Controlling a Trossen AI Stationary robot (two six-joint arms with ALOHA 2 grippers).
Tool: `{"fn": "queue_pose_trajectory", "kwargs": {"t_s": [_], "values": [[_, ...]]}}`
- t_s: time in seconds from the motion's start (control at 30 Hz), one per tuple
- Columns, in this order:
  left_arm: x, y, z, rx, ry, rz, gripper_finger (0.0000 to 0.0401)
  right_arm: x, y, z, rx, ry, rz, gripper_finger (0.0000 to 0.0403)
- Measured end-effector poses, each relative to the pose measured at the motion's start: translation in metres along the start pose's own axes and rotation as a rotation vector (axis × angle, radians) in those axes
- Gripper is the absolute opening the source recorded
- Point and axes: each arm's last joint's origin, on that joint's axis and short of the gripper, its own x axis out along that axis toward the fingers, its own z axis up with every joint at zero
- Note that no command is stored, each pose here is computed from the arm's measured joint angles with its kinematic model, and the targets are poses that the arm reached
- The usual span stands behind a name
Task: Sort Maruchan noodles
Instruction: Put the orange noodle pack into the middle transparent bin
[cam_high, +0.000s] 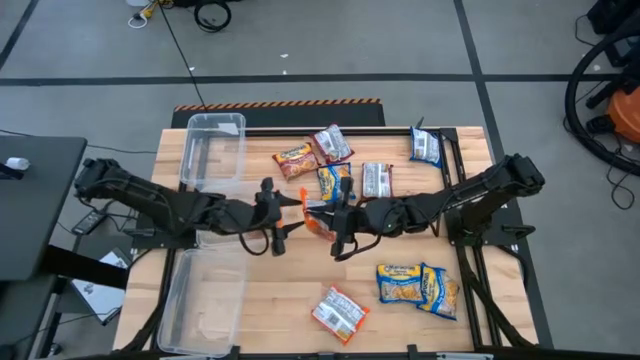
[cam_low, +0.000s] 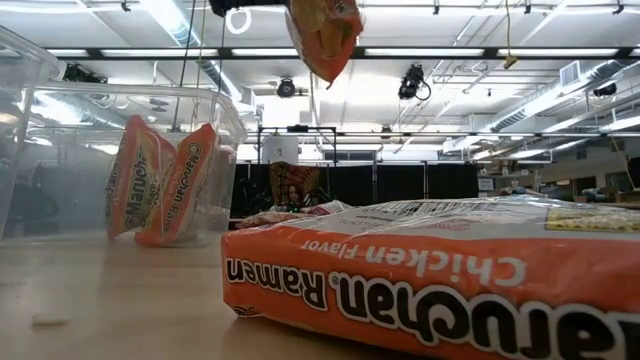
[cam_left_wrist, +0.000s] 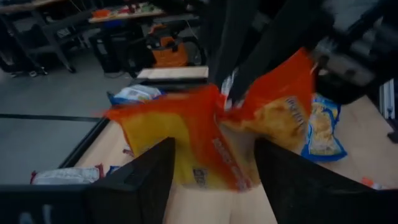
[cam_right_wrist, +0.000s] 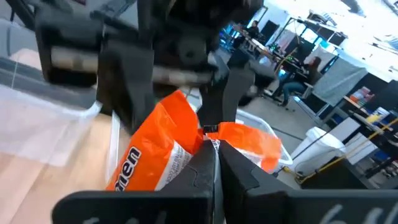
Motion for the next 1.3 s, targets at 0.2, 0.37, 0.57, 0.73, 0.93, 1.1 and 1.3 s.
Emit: {"fn": "queue_pose_trajectory", "kwargs": {"t_s": [0.2, 0.37, 0.57, 0.73, 0.93, 1.1, 1.3], "values": [[0.008, 0.003, 0.001, 0.005, -0.02, -0.059, 0.0227, 0.003, -0.004, 0.001, 0.016, -0.036, 0.037, 0.0012], [0.007, 0.003, 0.005, -0.011, -0.062, -0.059, 0.0209, 0.004, -0.006, -0.003, 0.032, -0.01, 0.041, 0.0014], [0.007, 0.003, 0.008, -0.003, -0.087, -0.056, 0.0182, 0.006, -0.009, -0.004, 0.065, -0.009, 0.041, 0.0017], [0.007, 0.003, 0.008, 0.002, -0.09, -0.056, 0.0153, 0.006, -0.009, -0.004, 0.089, -0.011, 0.044, 0.0041], [0.007, 0.003, 0.008, 0.004, -0.09, -0.058, 0.0118, 0.006, -0.01, -0.001, 0.131, -0.038, 0.037, 0.0102], [0.006, 0.003, 0.009, -0.001, -0.096, -0.057, 0.0095, 0.004, -0.009, 0.004, 0.151, -0.071, 0.007, 0.0141], [0.006, 0.003, 0.009, -0.003, -0.098, -0.058, 0.0044, -0.003, -0.003, 0.014, 0.135, -0.108, -0.065, 0.016]]}}
